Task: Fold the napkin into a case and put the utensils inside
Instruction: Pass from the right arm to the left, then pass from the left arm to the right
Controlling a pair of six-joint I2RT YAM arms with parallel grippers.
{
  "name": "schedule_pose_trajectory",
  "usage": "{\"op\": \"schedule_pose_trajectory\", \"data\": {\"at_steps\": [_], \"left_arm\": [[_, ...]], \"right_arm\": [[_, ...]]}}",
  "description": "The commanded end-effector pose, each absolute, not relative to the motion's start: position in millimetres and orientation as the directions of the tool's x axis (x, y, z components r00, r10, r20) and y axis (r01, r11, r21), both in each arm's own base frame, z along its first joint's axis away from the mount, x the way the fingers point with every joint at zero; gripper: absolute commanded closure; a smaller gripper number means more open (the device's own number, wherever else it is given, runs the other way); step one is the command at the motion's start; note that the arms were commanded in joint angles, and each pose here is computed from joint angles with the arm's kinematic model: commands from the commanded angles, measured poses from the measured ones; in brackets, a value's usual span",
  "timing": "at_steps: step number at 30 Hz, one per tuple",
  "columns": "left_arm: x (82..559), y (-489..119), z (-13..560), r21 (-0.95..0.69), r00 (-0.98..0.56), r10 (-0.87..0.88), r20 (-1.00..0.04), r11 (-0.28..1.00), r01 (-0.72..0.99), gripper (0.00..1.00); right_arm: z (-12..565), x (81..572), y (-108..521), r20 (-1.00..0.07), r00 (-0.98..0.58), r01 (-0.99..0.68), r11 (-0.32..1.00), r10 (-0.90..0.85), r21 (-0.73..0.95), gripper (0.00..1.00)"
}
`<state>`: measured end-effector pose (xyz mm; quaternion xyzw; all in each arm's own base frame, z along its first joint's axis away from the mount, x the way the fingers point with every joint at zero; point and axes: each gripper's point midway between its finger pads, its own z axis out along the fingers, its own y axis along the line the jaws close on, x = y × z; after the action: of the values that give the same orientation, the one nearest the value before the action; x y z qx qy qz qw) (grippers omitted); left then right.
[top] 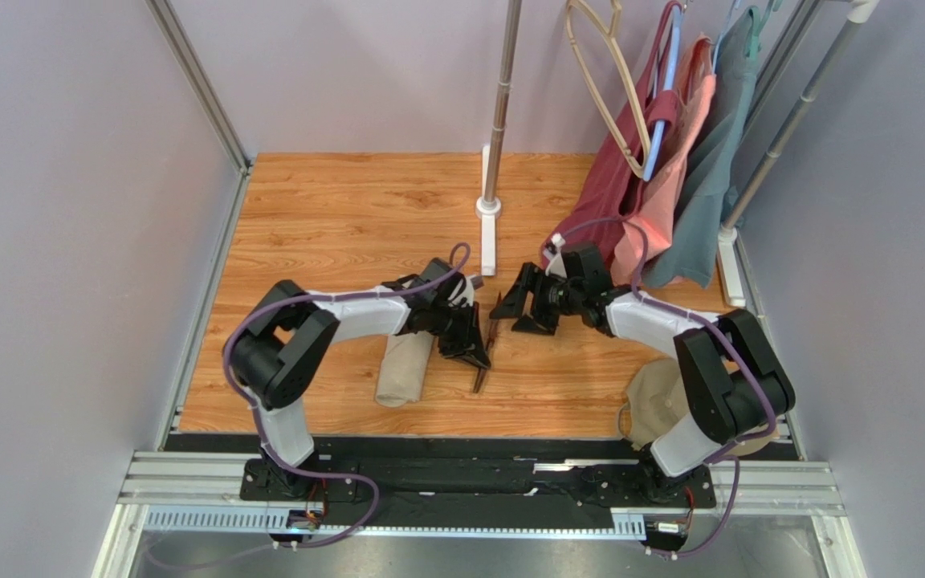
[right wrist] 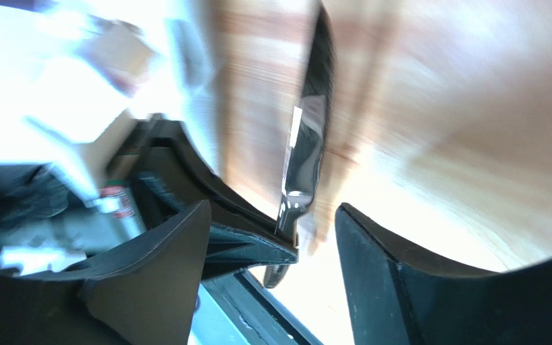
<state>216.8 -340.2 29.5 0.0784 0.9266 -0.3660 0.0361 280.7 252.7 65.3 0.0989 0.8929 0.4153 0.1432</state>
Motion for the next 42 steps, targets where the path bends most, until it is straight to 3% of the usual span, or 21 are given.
{"op": "schedule_pose_trajectory", "data": {"at_steps": [1, 5, 6, 13, 22, 38, 39, 42], "left_arm": [[219.8, -325.2, 88.1, -0.732, -0.955, 0.138, -0.262, 0.616, 0.290, 1.00], [210.1, -320.0, 103.7, -0.748, -0.947, 0.128, -0.294, 0.585, 0.312, 1.00], [208.4, -317.7, 106.6, -0.748, -0.946, 0.119, -0.300, 0.587, 0.311, 1.00], [203.2, -306.2, 106.2, -0.734, -0.954, 0.072, -0.292, 0.623, 0.271, 1.00], [197.5, -299.8, 112.5, -0.734, -0.948, 0.057, -0.312, 0.619, 0.278, 1.00], [194.0, -298.4, 118.3, -0.742, -0.944, 0.060, -0.325, 0.603, 0.293, 1.00], [193.8, -297.5, 117.6, -0.740, -0.944, 0.061, -0.324, 0.606, 0.293, 1.00], [195.4, -293.4, 114.8, -0.726, -0.946, 0.056, -0.321, 0.627, 0.284, 1.00]], "right_arm": [[119.6, 298.0, 254.1, -0.378, -0.913, -0.208, 0.624, 0.153, 0.753, 0.30], [135.9, 309.3, 265.6, -0.336, -0.927, -0.167, 0.623, 0.164, 0.764, 0.29], [146.3, 319.6, 269.7, -0.366, -0.914, -0.180, 0.634, 0.173, 0.752, 0.29], [147.8, 322.7, 278.5, -0.405, -0.904, -0.135, 0.813, 0.133, 0.567, 0.30], [135.8, 316.9, 290.2, -0.374, -0.921, -0.108, 0.848, 0.111, 0.518, 0.53], [131.2, 317.0, 313.8, -0.364, -0.925, -0.125, 0.821, 0.106, 0.557, 0.61], [131.3, 317.4, 314.7, -0.365, -0.925, -0.127, 0.818, 0.106, 0.560, 0.63], [134.8, 318.8, 320.7, -0.361, -0.926, -0.130, 0.803, 0.111, 0.581, 0.93]]}}
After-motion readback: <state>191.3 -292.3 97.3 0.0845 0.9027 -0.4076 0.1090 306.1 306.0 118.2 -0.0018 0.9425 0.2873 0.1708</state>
